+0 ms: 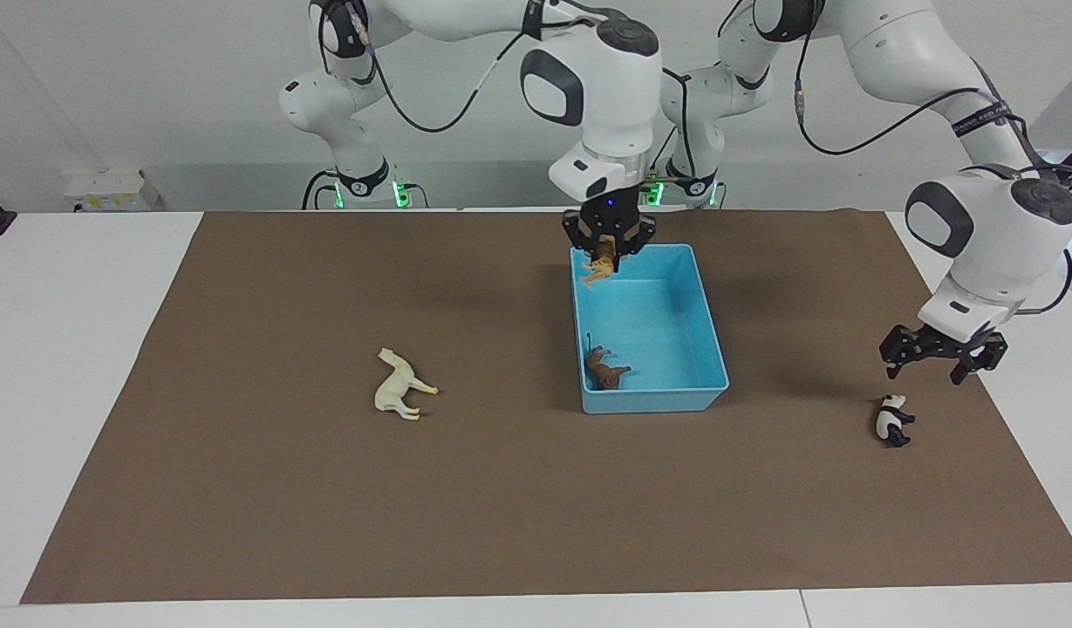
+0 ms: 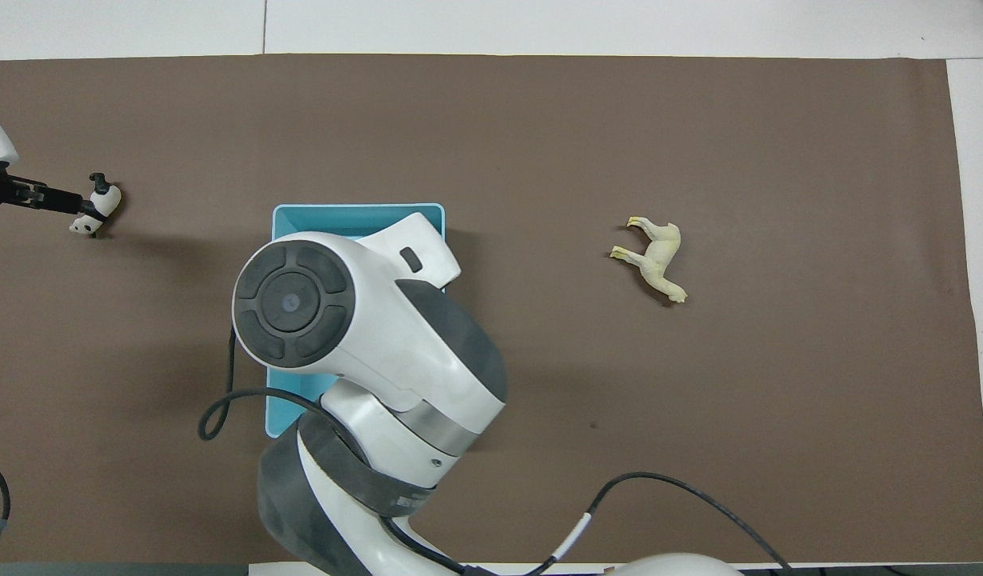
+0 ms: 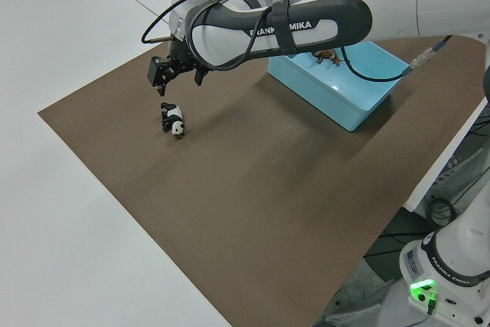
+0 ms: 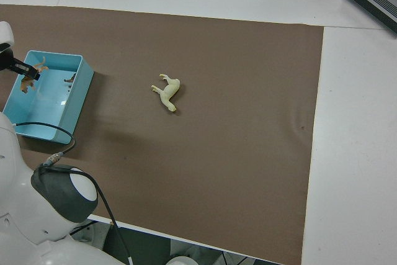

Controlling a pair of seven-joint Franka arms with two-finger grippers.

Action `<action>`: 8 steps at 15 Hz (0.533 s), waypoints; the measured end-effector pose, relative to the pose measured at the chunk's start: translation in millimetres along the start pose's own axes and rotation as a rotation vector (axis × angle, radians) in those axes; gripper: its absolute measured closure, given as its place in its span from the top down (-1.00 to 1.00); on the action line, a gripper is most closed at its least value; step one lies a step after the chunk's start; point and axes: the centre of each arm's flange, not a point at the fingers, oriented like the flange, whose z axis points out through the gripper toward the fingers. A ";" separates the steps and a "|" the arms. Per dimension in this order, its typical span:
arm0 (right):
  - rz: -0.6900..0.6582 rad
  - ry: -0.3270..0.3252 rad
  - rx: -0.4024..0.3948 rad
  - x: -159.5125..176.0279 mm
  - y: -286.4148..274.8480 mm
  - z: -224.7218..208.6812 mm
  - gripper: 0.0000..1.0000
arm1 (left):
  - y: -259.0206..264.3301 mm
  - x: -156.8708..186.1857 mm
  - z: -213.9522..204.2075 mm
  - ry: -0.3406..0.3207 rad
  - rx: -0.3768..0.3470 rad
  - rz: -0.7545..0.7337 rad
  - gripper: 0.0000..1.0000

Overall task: Put all toys into storage box
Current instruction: 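Drop the tan animal with the right gripper while the left gripper grasps the panda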

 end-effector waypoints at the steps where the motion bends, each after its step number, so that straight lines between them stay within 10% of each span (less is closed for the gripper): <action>1: -0.011 0.007 0.011 -2.4 -12.3 17.8 -0.34 | -0.3 2.0 8.6 -0.008 0.003 0.011 1.00; 8: 0.097 0.008 -0.006 8.1 -15.4 32.2 0.84 | 14.4 3.8 66.0 -0.066 0.035 0.101 1.00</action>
